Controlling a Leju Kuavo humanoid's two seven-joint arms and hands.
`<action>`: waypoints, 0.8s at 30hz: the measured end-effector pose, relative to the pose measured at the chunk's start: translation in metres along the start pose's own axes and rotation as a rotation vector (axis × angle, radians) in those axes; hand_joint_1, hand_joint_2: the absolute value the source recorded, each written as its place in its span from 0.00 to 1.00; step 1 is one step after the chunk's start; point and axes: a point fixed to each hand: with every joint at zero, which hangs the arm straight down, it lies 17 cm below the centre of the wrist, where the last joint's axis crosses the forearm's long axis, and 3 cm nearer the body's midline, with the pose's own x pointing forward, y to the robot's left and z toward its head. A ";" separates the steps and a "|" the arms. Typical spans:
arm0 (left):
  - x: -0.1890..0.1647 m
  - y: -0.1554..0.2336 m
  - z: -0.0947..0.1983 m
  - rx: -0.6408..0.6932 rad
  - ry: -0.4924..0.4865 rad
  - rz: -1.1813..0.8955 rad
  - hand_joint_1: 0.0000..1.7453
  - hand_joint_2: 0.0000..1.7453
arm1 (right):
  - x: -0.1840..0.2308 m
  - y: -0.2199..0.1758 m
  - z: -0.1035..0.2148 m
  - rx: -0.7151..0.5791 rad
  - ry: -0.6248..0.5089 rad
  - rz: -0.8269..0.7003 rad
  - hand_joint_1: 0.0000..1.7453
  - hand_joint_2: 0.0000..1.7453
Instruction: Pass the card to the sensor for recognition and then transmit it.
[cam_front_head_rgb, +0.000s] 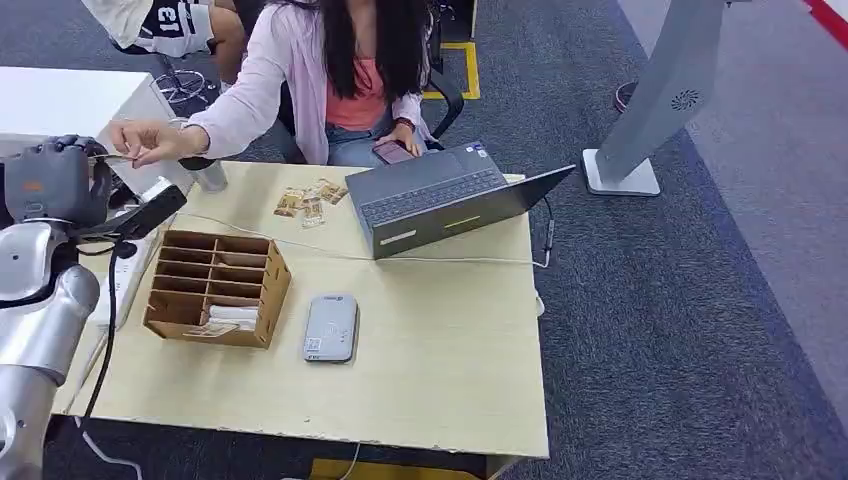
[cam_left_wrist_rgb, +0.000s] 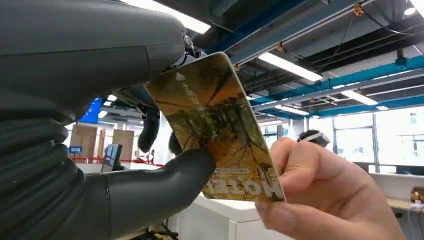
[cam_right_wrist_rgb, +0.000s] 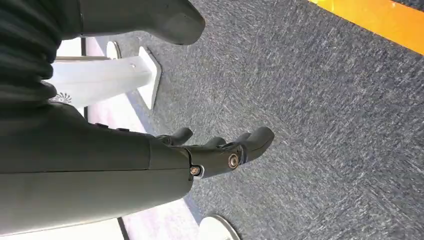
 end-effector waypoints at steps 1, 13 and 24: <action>0.000 0.000 0.000 0.000 -0.001 0.001 1.00 1.00 | 0.000 0.000 0.000 0.000 0.000 0.000 0.00 1.00; 0.007 -0.019 0.017 -0.029 -0.030 0.018 1.00 1.00 | 0.000 0.000 0.000 -0.001 0.000 0.004 0.00 1.00; 0.106 -0.027 0.048 -0.019 -0.202 0.092 1.00 1.00 | 0.000 -0.001 0.000 -0.006 -0.002 0.018 0.00 1.00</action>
